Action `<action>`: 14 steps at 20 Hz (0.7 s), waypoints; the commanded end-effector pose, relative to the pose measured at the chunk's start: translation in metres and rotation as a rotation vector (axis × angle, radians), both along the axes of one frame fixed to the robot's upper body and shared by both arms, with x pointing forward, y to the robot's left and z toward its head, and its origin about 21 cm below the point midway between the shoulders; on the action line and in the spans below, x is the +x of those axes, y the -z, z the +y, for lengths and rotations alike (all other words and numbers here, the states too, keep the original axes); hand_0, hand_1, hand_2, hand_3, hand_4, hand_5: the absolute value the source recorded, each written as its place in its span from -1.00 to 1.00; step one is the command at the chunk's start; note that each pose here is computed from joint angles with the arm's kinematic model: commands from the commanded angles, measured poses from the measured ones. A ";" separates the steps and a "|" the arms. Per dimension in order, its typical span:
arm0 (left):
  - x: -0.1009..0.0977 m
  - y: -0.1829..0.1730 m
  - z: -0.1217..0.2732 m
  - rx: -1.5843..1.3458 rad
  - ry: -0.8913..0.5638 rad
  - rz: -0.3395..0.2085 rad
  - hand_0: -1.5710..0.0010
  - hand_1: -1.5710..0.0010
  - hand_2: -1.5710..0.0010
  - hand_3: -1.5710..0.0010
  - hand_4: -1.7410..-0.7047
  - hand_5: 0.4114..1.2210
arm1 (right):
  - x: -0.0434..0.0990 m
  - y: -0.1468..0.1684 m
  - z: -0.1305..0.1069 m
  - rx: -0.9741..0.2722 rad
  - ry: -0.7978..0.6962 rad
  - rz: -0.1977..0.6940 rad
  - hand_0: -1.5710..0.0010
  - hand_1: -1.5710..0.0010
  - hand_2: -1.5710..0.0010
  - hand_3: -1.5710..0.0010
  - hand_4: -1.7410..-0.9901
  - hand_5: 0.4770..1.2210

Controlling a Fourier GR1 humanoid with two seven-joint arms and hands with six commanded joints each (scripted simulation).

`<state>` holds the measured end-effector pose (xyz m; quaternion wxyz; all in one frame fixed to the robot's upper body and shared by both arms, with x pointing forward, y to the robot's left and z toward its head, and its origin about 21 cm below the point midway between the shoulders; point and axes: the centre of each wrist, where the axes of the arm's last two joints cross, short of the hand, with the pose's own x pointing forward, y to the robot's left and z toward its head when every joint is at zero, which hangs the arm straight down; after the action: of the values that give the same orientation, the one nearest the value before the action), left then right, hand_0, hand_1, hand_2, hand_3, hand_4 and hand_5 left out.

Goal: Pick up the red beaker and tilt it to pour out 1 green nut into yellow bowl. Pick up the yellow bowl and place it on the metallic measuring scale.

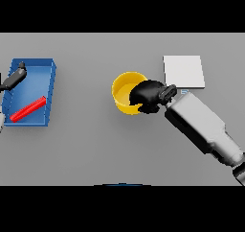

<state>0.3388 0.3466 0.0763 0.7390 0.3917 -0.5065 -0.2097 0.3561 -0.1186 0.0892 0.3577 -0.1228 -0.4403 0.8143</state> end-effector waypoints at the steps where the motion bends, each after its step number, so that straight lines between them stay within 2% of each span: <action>1: 0.001 -0.002 0.000 0.001 0.001 -0.008 1.00 1.00 1.00 1.00 0.94 -0.30 | 0.000 -0.006 -0.002 0.001 0.006 -0.013 -0.99 -0.99 -0.80 -0.59 -0.99 0.99; 6: 0.004 -0.006 -0.001 0.003 -0.004 -0.018 1.00 1.00 1.00 1.00 0.94 -0.29 | 0.003 -0.030 -0.020 0.030 0.053 -0.085 -1.00 -1.00 -0.83 -0.61 -1.00 1.00; 8: 0.002 -0.006 0.002 -0.002 0.000 -0.020 1.00 1.00 1.00 1.00 0.92 -0.29 | 0.009 -0.035 -0.033 0.043 0.074 -0.098 -1.00 -1.00 -0.83 -0.75 -1.00 1.00; 14: 0.001 -0.006 -0.002 0.004 -0.017 -0.006 1.00 1.00 1.00 1.00 0.92 -0.26 | 0.033 -0.050 -0.074 0.056 0.208 -0.181 -1.00 -1.00 -0.93 -0.56 -1.00 1.00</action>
<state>0.3400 0.3442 0.0823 0.7387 0.3982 -0.5045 -0.2032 0.3887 -0.1932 0.1393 0.4035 -0.2338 -0.4765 0.7453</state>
